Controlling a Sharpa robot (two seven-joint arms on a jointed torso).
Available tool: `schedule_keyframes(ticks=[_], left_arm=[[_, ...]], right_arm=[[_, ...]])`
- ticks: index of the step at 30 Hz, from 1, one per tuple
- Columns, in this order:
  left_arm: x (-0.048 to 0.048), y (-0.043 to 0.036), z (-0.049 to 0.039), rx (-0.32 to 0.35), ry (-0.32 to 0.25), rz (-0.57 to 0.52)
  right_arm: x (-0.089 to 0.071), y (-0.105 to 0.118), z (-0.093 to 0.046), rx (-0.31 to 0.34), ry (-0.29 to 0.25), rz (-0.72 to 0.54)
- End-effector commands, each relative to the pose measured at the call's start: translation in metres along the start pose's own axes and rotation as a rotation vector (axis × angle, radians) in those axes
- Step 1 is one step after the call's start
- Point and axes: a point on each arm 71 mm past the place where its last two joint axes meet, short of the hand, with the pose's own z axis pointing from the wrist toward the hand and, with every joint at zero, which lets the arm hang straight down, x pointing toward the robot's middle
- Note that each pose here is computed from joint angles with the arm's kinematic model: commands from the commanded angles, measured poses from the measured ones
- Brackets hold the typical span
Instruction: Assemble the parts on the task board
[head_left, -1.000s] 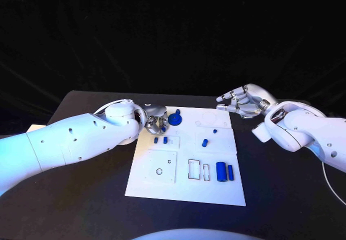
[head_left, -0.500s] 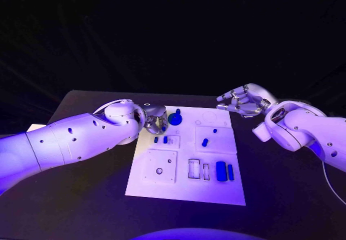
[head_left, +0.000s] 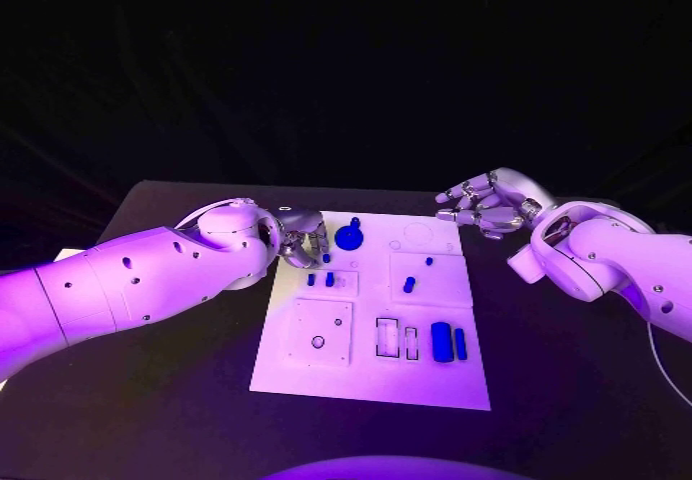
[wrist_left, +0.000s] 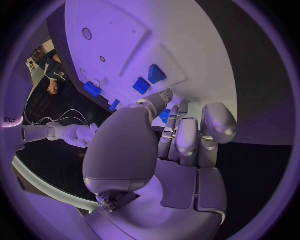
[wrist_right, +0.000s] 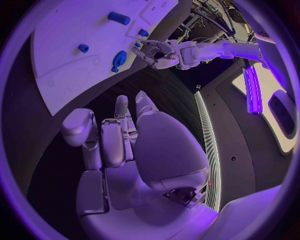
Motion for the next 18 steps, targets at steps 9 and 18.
schedule_keyframes(ticks=[9,18], left_arm=[[-0.0258,0.0334,-0.0258,0.008,-0.278,-0.448],[-0.0234,0.0440,-0.0430,0.051,-0.391,-1.354]], right_arm=[[0.019,0.000,-0.004,0.015,0.101,-0.524],[0.038,0.010,-0.004,-0.026,0.129,-0.785]])
